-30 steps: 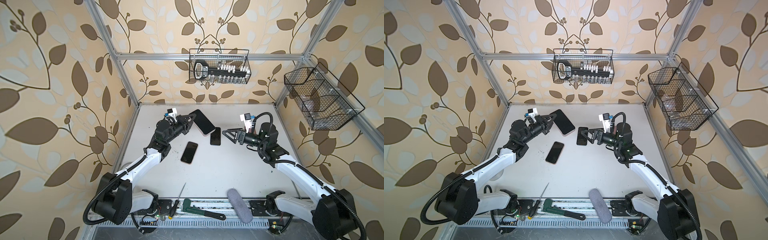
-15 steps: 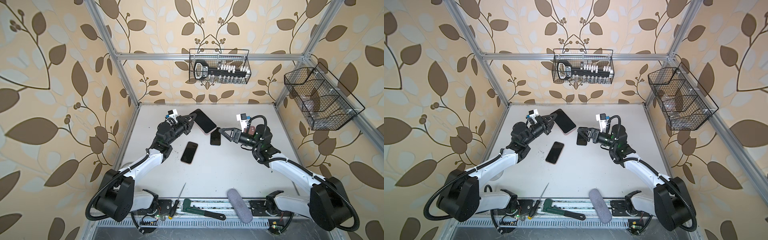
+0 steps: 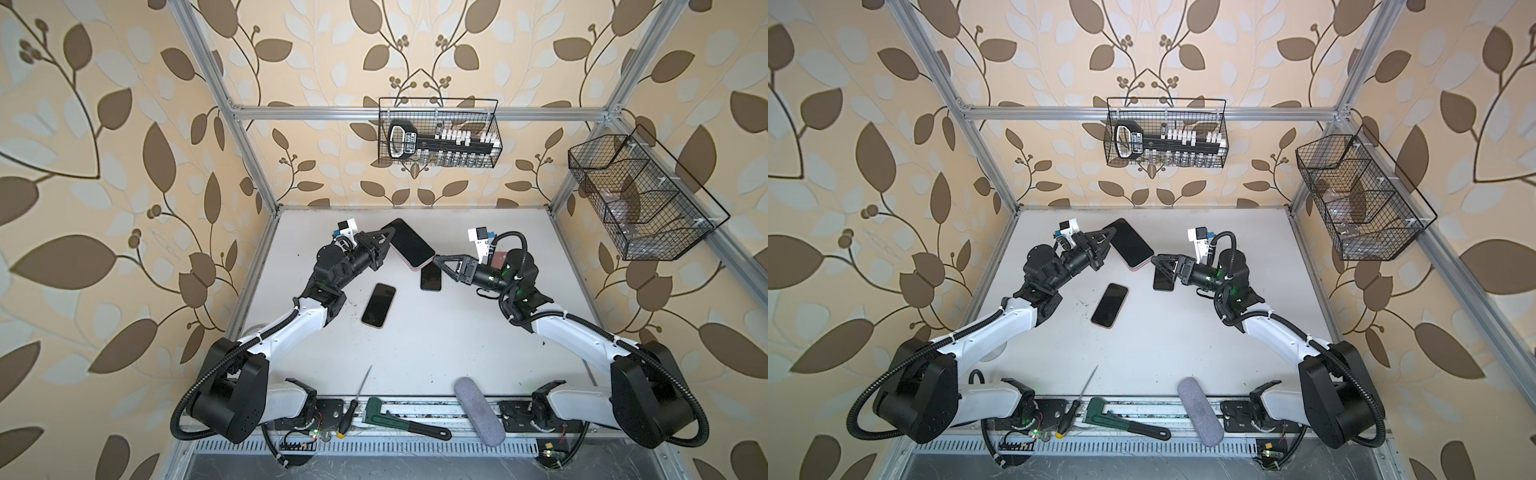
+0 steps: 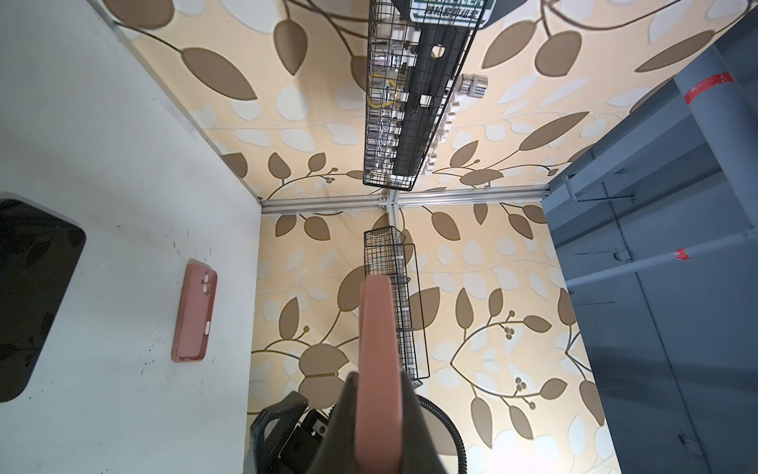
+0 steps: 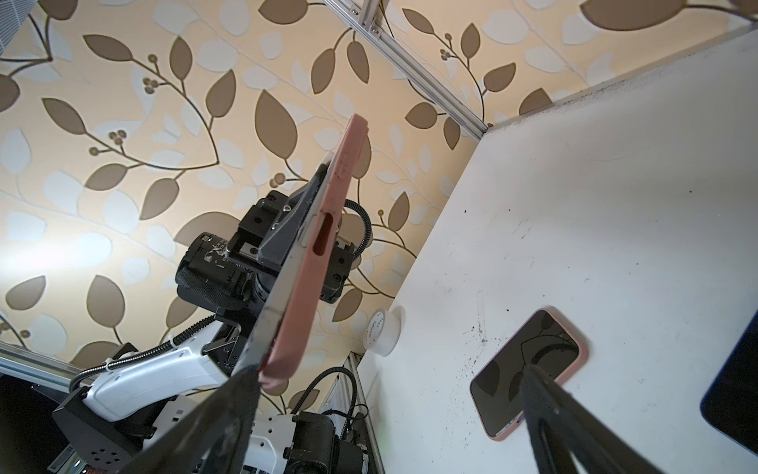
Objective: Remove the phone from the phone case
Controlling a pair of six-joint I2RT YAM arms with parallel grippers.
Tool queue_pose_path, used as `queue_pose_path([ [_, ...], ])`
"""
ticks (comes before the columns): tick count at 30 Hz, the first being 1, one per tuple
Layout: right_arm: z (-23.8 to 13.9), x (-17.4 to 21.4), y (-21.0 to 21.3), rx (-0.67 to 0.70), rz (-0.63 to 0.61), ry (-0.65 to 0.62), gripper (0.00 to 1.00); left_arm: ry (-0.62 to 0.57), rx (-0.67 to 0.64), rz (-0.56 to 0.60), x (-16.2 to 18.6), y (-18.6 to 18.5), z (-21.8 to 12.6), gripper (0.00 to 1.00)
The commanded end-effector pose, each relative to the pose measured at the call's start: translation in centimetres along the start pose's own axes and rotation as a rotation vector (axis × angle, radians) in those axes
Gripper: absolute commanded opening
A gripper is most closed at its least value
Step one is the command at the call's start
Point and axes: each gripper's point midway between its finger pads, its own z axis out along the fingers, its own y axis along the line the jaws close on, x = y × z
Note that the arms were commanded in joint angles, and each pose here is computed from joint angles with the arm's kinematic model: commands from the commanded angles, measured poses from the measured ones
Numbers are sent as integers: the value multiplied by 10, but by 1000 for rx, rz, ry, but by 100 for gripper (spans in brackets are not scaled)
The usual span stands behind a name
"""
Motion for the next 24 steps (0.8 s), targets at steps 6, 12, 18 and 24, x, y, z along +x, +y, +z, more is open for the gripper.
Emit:
queue_pose_path([
  [6,6,-3,-1,-14,16,-15,98,31,186,41,16,-58,-1,0],
  [12,9,0,-6,-20,33,-4,96,53,202,43,24,-64,3,0],
  [18,12,-2,-7,-54,69,-1,88,83,208,48,31,-66,7,0],
  [24,12,-12,-1,-125,117,-18,78,120,181,71,38,-56,14,0],
])
